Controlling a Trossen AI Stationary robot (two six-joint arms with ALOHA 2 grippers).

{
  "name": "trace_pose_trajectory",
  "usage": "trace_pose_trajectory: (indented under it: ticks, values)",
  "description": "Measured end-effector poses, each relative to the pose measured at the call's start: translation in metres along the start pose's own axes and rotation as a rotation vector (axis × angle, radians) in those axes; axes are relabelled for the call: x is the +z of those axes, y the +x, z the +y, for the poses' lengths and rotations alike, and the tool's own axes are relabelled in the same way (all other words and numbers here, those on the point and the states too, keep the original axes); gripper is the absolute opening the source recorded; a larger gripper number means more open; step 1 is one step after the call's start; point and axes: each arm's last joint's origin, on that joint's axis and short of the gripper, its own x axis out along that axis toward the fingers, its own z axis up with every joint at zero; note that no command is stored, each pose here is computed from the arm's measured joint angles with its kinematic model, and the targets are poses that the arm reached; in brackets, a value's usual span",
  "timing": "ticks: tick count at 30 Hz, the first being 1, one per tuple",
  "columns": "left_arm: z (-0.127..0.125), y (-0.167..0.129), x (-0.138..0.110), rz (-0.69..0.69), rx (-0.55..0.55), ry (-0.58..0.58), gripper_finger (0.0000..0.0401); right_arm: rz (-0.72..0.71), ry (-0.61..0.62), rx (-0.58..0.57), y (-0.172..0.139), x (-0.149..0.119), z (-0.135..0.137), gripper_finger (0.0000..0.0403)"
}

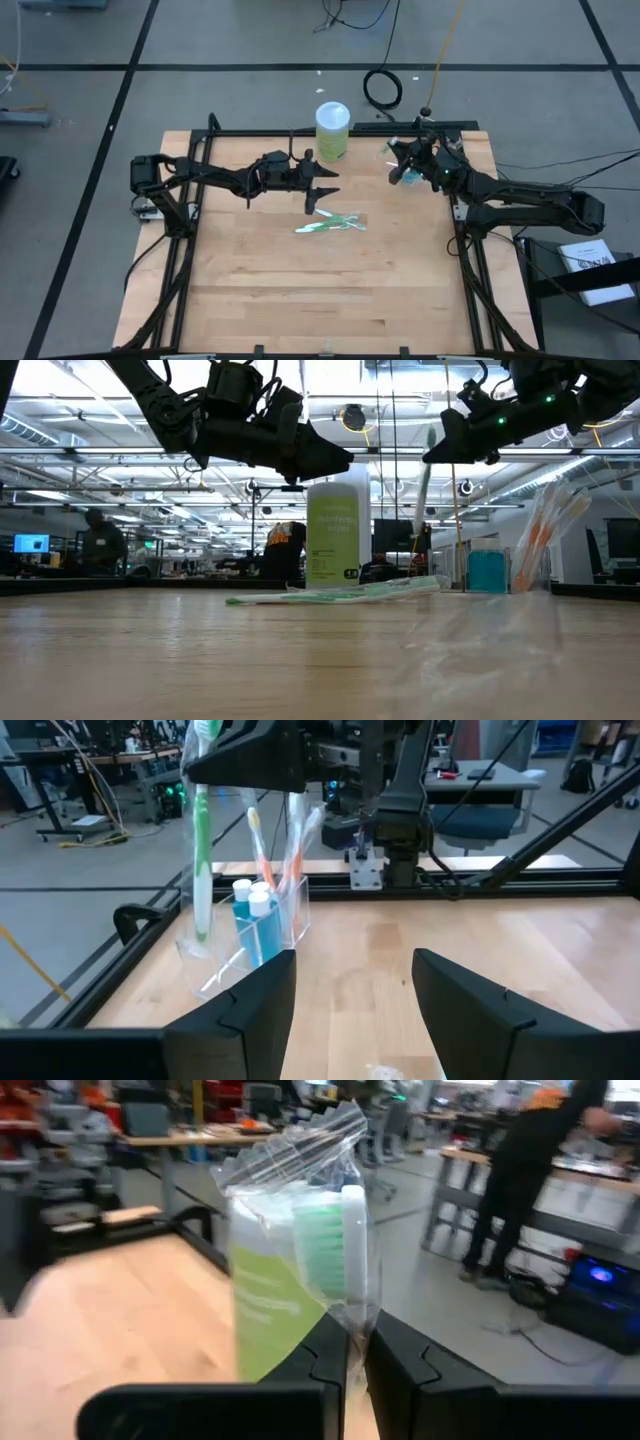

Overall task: Pick & Place toothbrushing station
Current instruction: Put the green toothbrush into the transparent organizer

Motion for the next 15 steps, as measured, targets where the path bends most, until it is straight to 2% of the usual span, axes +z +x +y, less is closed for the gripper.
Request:
trace_pose_trajectory:
  ticks: [7,15]
  values:
    - [0.000,0.000,-0.001,0.011,-0.001,-0.002,0.0209,0.056,0.004,-0.066,0.001,-0.005,-0.010,0.0015]
    - [0.000,0.000,-0.002,0.019,-0.002,-0.004,0.0209,0.048,0.028,-0.121,-0.002,-0.012,-0.022,0.0013]
